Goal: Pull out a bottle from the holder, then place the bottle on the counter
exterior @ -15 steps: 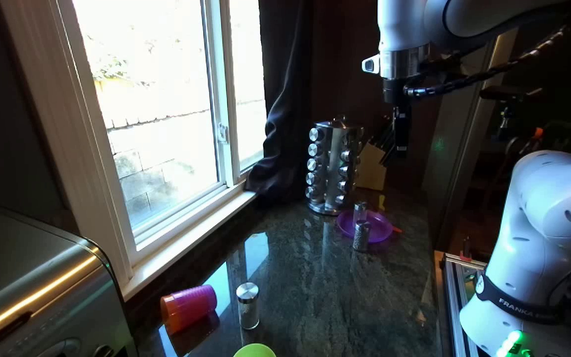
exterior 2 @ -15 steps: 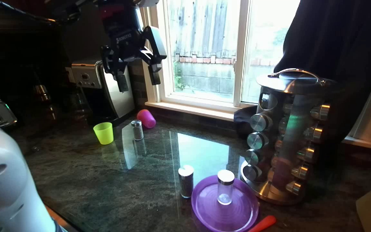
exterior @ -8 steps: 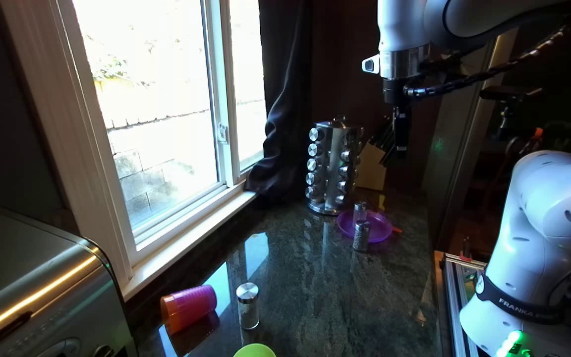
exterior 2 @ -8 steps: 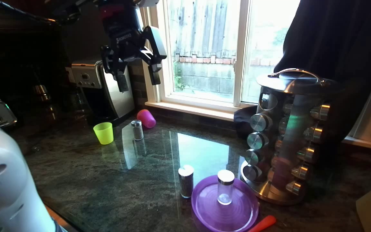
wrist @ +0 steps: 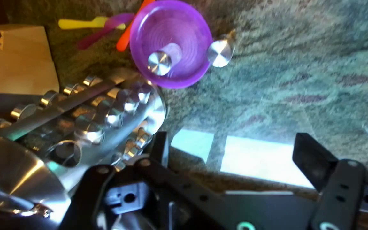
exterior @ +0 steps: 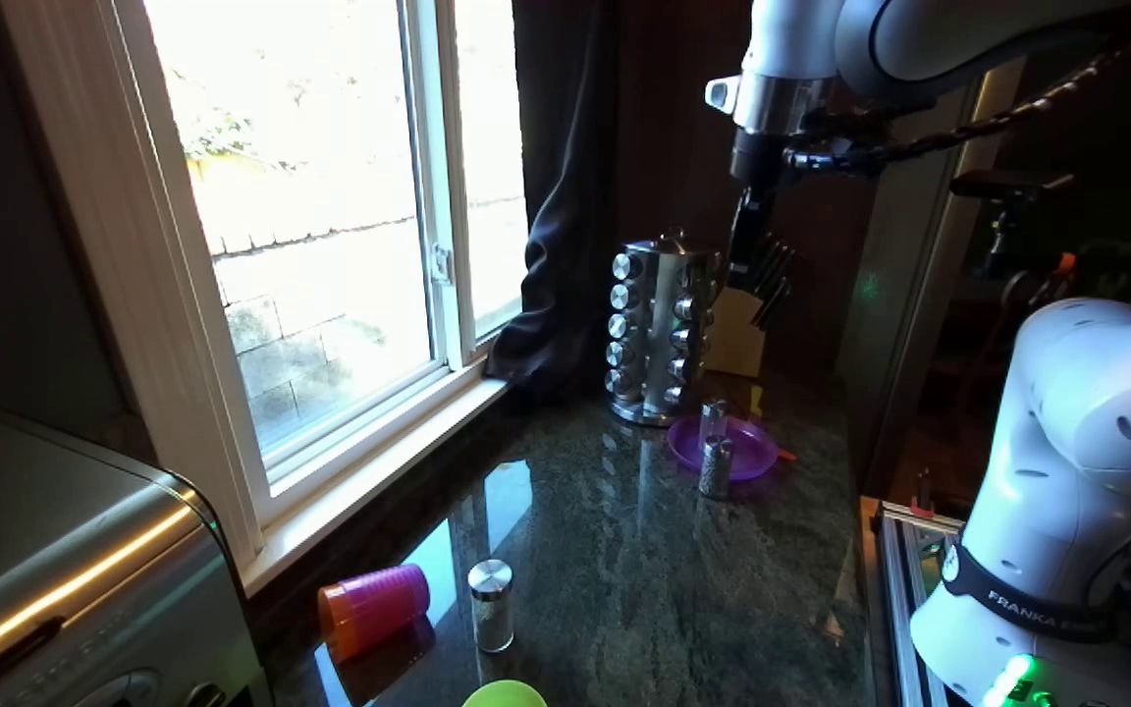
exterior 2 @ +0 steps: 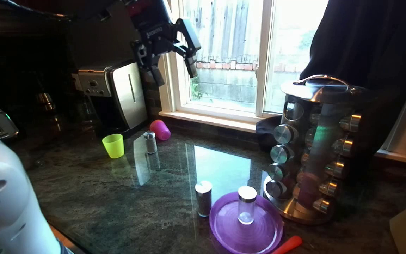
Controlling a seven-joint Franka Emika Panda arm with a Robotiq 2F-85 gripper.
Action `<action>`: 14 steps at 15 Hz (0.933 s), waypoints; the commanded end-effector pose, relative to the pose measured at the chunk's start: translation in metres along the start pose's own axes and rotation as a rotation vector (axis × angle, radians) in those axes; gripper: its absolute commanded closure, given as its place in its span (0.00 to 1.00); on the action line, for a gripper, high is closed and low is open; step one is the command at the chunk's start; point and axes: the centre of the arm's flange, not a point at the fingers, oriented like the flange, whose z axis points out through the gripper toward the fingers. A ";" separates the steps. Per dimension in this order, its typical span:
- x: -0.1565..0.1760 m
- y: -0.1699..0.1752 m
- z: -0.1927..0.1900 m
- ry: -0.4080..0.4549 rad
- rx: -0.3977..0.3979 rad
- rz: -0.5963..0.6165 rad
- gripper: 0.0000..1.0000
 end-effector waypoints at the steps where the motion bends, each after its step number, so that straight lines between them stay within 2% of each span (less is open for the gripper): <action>1: 0.013 0.035 0.016 0.144 -0.023 0.113 0.00; 3: 0.013 0.062 0.030 0.181 -0.032 0.180 0.00; 7: -0.007 0.107 0.081 0.144 -0.055 0.279 0.00; 8: -0.010 0.117 0.097 0.123 -0.039 0.299 0.00; 9: -0.009 0.102 0.063 0.148 -0.033 0.268 0.00; 11: -0.015 0.113 0.084 0.124 -0.027 0.298 0.00; 14: -0.014 0.114 0.090 0.112 -0.025 0.298 0.00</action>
